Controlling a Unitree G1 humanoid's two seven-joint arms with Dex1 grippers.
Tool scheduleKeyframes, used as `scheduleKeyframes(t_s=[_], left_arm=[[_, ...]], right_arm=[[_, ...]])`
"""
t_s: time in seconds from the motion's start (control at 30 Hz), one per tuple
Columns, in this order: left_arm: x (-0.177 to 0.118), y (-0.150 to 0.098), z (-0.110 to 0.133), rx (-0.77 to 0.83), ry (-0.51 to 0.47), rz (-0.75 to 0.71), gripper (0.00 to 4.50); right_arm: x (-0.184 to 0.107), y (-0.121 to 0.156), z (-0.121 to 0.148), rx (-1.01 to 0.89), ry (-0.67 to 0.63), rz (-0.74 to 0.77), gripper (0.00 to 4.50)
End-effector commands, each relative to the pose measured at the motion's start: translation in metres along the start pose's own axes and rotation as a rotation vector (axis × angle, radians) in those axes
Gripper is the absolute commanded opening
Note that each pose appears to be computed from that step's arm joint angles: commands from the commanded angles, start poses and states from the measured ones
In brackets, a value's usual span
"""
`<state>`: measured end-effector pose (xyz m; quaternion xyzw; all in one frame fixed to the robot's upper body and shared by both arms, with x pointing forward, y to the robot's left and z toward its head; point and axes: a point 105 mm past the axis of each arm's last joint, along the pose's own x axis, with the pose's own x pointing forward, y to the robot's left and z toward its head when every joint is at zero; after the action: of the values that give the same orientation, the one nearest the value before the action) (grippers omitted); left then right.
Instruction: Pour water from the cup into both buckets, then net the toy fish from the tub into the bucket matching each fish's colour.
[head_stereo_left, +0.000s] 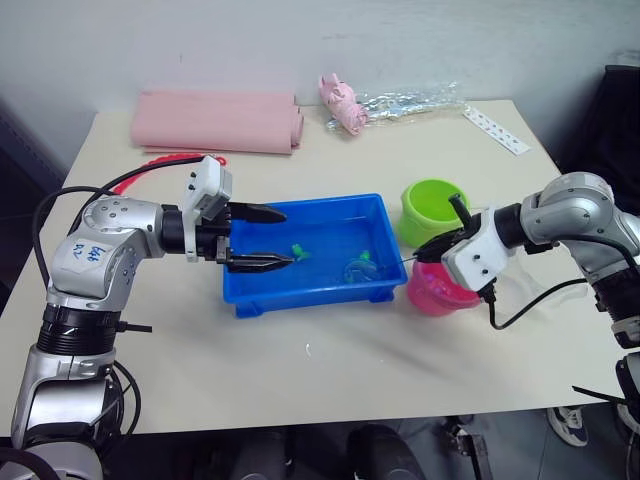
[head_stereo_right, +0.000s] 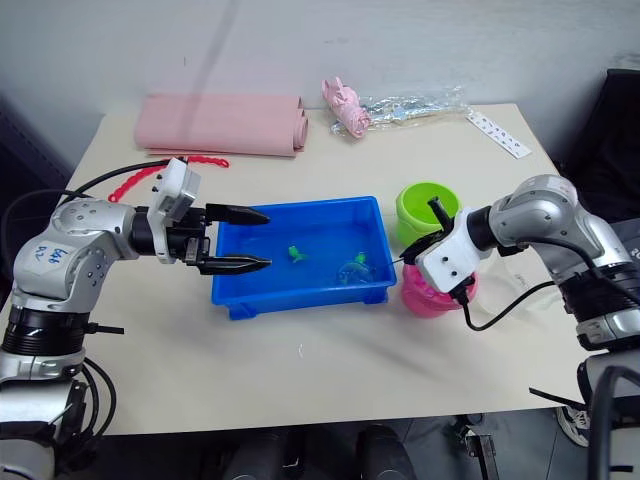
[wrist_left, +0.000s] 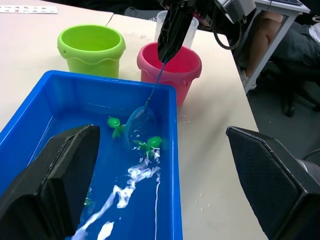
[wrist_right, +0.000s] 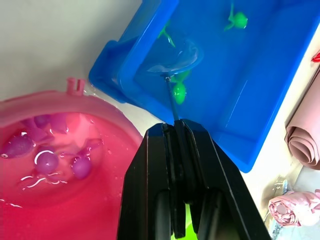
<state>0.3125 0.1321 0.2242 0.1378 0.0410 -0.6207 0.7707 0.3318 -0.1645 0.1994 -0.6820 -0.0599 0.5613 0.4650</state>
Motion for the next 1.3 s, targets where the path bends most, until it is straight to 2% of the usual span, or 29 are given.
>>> scheduleKeyframes(t_s=[0.03, 0.3, 0.53, 0.73, 0.87, 0.97, 1.13, 1.3], left_arm=[[-0.005, -0.001, 0.012, 0.047, -0.002, -0.003, 4.43], [-0.008, 0.000, 0.013, 0.051, 0.000, 0.011, 4.43], [-0.011, 0.002, 0.013, 0.055, 0.005, 0.028, 4.43], [-0.012, 0.006, 0.013, 0.058, 0.003, 0.038, 4.43], [-0.009, 0.007, 0.015, 0.060, -0.017, 0.032, 4.43], [-0.004, 0.008, 0.021, 0.046, -0.068, 0.016, 4.43], [0.008, 0.014, 0.030, 0.048, -0.125, -0.002, 4.43], [0.014, 0.016, 0.032, 0.048, -0.145, -0.028, 4.43]], right_arm=[[-0.009, -0.004, 0.001, 0.077, -0.020, -0.059, 0.00], [0.003, 0.007, -0.007, 0.584, -0.143, -0.158, 0.00], [0.004, 0.003, -0.005, 0.863, -0.235, -0.230, 0.00], [-0.003, -0.008, -0.001, 0.987, -0.274, -0.288, 0.00], [-0.020, -0.015, -0.002, 1.035, -0.265, -0.370, 0.00], [-0.043, -0.019, -0.004, 1.077, -0.255, -0.469, 0.00], [-0.087, -0.014, -0.017, 1.104, -0.125, -0.645, 0.00], [-0.116, -0.002, -0.029, 1.115, -0.008, -0.720, 0.00]])
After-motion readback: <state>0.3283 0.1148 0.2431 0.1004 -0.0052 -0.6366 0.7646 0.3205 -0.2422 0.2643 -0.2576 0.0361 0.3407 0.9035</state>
